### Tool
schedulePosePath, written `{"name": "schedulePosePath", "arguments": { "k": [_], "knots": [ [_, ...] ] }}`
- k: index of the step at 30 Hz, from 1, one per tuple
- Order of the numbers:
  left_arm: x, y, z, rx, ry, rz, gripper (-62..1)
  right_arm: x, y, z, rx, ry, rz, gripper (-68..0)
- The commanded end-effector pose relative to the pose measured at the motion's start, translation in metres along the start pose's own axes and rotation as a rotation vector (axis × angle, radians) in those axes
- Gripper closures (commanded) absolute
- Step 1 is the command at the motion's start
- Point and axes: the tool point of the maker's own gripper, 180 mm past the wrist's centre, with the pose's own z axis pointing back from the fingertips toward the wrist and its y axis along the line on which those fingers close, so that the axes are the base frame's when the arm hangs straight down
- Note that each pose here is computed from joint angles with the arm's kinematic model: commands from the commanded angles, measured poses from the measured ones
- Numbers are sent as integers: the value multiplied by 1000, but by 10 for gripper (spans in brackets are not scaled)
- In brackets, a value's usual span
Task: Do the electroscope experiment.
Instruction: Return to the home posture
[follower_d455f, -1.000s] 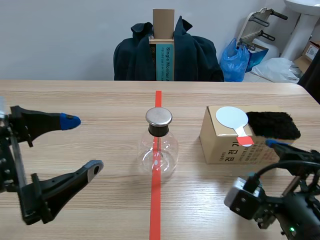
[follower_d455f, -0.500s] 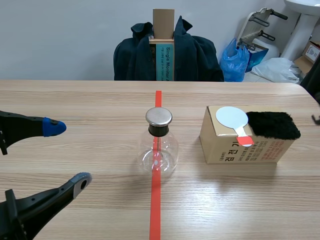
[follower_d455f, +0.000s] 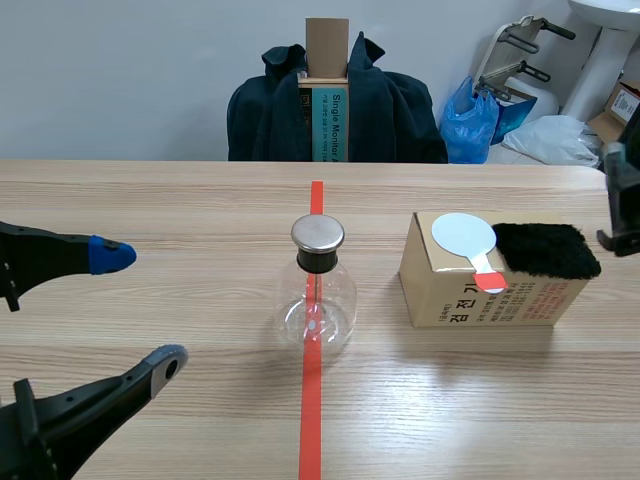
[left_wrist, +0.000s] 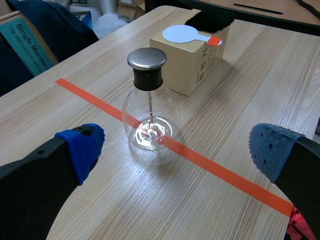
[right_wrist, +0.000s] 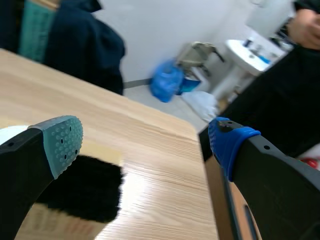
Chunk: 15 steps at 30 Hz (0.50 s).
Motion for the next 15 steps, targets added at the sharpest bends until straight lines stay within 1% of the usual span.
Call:
{"name": "schedulePosePath", "arguments": {
  "k": [1, 4, 8, 9, 12, 15],
  "knots": [
    [7, 1, -2, 7, -34, 5, -623, 7, -8, -3, 0, -26, 29, -522],
    [8, 2, -3, 13, -41, 9, -623, 6, -1, -3, 52, -17, 22, -586],
    [8, 2, -3, 14, -41, 9, -623, 6, 2, -3, 87, -17, 1, -664],
    [8, 2, -3, 14, -41, 9, -623, 6, 3, -3, 93, -17, -2, -672],
    [8, 2, -3, 14, -41, 9, -623, 7, 10, -2, 144, -18, 3, -672],
    [9, 3, -4, 15, -45, 4, -623, 6, 21, 0, 224, -12, 16, -672]
  ]
}}
